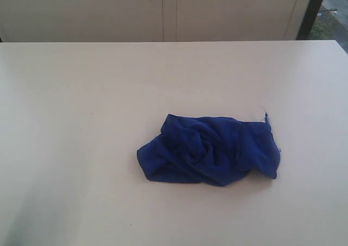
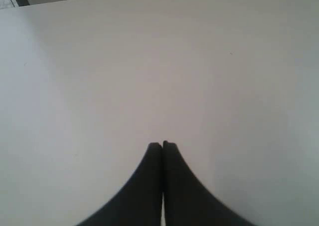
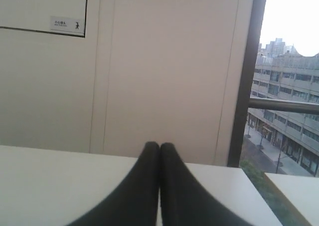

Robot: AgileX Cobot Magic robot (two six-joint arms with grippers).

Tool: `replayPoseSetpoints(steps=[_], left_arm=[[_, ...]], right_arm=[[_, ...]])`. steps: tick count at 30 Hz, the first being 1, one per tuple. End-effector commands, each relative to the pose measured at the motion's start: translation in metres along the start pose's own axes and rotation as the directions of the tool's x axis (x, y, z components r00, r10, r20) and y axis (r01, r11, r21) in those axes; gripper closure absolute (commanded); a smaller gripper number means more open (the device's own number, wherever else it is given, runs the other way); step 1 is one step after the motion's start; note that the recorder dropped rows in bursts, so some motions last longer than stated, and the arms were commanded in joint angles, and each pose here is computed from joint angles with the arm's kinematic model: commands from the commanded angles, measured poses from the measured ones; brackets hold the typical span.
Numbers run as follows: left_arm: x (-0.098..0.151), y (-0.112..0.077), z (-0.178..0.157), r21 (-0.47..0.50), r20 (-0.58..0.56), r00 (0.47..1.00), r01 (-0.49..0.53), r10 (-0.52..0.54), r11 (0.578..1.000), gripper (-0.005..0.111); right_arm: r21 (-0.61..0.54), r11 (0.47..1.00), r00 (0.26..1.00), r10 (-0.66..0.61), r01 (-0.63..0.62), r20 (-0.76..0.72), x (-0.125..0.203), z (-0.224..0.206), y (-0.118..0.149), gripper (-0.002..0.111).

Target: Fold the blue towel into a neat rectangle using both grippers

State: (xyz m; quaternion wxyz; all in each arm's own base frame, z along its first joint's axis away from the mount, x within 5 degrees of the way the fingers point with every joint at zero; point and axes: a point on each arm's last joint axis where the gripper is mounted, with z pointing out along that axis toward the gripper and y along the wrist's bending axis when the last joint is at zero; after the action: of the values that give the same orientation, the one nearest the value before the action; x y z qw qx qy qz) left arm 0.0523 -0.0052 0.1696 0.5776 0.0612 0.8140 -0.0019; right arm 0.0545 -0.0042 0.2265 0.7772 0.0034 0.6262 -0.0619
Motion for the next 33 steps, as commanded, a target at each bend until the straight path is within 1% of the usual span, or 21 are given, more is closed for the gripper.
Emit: replayPoseSetpoints(steps=[1, 5, 8, 11, 13, 16, 19, 23, 26, 30, 33], left_arm=[[0.001, 0.000, 0.000, 0.000, 0.001, 1.000, 0.014, -0.014, 1.000, 0.107], [0.001, 0.000, 0.000, 0.000, 0.001, 1.000, 0.014, -0.014, 1.000, 0.107], [0.001, 0.000, 0.000, 0.000, 0.001, 1.000, 0.014, -0.014, 1.000, 0.107], [0.001, 0.000, 0.000, 0.000, 0.001, 1.000, 0.014, -0.014, 1.000, 0.107], [0.001, 0.000, 0.000, 0.000, 0.001, 1.000, 0.014, -0.014, 1.000, 0.107], [0.001, 0.000, 0.000, 0.000, 0.001, 1.000, 0.014, -0.014, 1.000, 0.107], [0.001, 0.000, 0.000, 0.000, 0.001, 1.000, 0.014, -0.014, 1.000, 0.107], [0.001, 0.000, 0.000, 0.000, 0.001, 1.000, 0.014, -0.014, 1.000, 0.107], [0.001, 0.000, 0.000, 0.000, 0.001, 1.000, 0.014, -0.014, 1.000, 0.107], [0.001, 0.000, 0.000, 0.000, 0.001, 1.000, 0.014, -0.014, 1.000, 0.107], [0.001, 0.000, 0.000, 0.000, 0.001, 1.000, 0.014, -0.014, 1.000, 0.107]], right_arm=[[0.011, 1.000, 0.997, 0.011, -0.010, -0.071, -0.005, -0.001, -0.002, 0.108], [0.022, 0.999, 0.996, 0.044, -0.042, -0.083, -0.034, 0.003, -0.005, 0.108], [0.028, 0.998, 0.990, 0.054, -0.051, -0.129, -0.055, 0.013, -0.007, 0.108], [0.036, 0.997, 0.976, 0.074, -0.068, -0.204, -0.072, 0.029, -0.009, 0.108], [0.038, 0.996, 0.971, 0.088, -0.081, -0.223, -0.084, 0.041, -0.010, 0.108], [0.047, 0.992, 0.947, 0.127, -0.118, -0.296, -0.093, 0.064, -0.010, 0.108], [0.064, 0.982, 0.883, 0.187, -0.177, -0.430, -0.095, 0.089, -0.009, 0.108], [0.047, 0.986, 0.770, 0.156, -0.162, -0.619, -0.090, 0.124, -0.007, 0.108], [-0.009, 0.986, 0.671, 0.104, -0.164, -0.734, -0.077, 0.150, -0.001, 0.108], [-0.063, 0.968, 0.574, 0.092, -0.244, -0.814, -0.058, 0.183, 0.009, 0.108], [-0.075, 0.954, 0.521, 0.093, -0.292, -0.848, -0.039, 0.203, 0.015, 0.108]])
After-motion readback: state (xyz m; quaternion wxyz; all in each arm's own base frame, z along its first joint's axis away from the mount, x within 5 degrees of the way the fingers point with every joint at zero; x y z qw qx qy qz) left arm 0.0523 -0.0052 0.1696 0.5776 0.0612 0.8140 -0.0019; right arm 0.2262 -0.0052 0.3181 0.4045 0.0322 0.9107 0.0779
